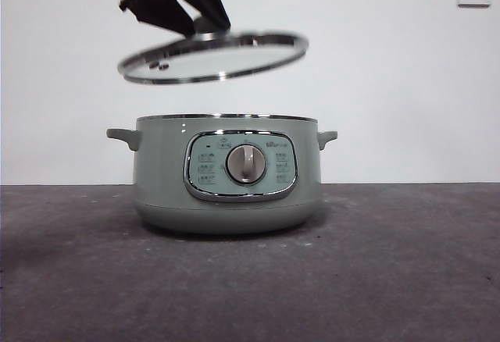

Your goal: Pick up the corn,open the lid,put the corn in the pot,close the lid

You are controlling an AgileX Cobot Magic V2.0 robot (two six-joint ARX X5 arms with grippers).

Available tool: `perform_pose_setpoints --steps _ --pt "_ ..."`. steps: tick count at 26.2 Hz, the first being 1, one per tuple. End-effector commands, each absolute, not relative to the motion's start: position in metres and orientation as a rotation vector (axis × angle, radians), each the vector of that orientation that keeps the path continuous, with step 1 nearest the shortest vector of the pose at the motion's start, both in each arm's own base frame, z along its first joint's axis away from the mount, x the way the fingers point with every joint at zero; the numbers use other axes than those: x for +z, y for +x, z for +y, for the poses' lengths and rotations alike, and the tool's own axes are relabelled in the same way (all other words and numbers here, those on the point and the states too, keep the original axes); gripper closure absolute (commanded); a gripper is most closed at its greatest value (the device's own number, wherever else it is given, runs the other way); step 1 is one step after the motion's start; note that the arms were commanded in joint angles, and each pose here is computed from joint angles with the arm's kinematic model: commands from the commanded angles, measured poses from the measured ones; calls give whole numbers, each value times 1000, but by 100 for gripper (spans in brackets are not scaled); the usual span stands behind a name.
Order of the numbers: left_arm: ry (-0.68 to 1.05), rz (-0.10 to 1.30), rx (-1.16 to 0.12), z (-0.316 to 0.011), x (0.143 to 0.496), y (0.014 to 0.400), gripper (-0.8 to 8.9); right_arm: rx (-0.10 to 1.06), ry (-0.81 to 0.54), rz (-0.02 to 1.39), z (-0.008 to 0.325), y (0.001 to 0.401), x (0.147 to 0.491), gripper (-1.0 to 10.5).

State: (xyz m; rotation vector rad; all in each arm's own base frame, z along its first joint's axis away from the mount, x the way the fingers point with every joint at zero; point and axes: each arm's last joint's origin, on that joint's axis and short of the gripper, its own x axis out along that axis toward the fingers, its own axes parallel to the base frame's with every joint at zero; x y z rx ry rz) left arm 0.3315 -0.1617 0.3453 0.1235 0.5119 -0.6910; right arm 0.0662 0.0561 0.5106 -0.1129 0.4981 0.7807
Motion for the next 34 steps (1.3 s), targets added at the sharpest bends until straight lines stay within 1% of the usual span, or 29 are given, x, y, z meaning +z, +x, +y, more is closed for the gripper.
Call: perform_pose_setpoints --steps 1,7,14,26,32,34 --pt "140 451 -695 -168 347 340 821 764 -87 562 47 54 493 959" --pt "145 467 -682 -174 331 353 821 749 -36 580 29 31 470 959" --pt "155 506 -676 -182 311 363 821 736 -14 600 21 20 453 959" --pt "184 561 -694 -197 294 363 821 728 -24 627 23 23 445 959" --pt "217 599 -679 -199 290 360 821 729 -28 628 23 23 445 958" --pt "246 618 -647 -197 288 359 822 729 -28 628 23 23 445 959"
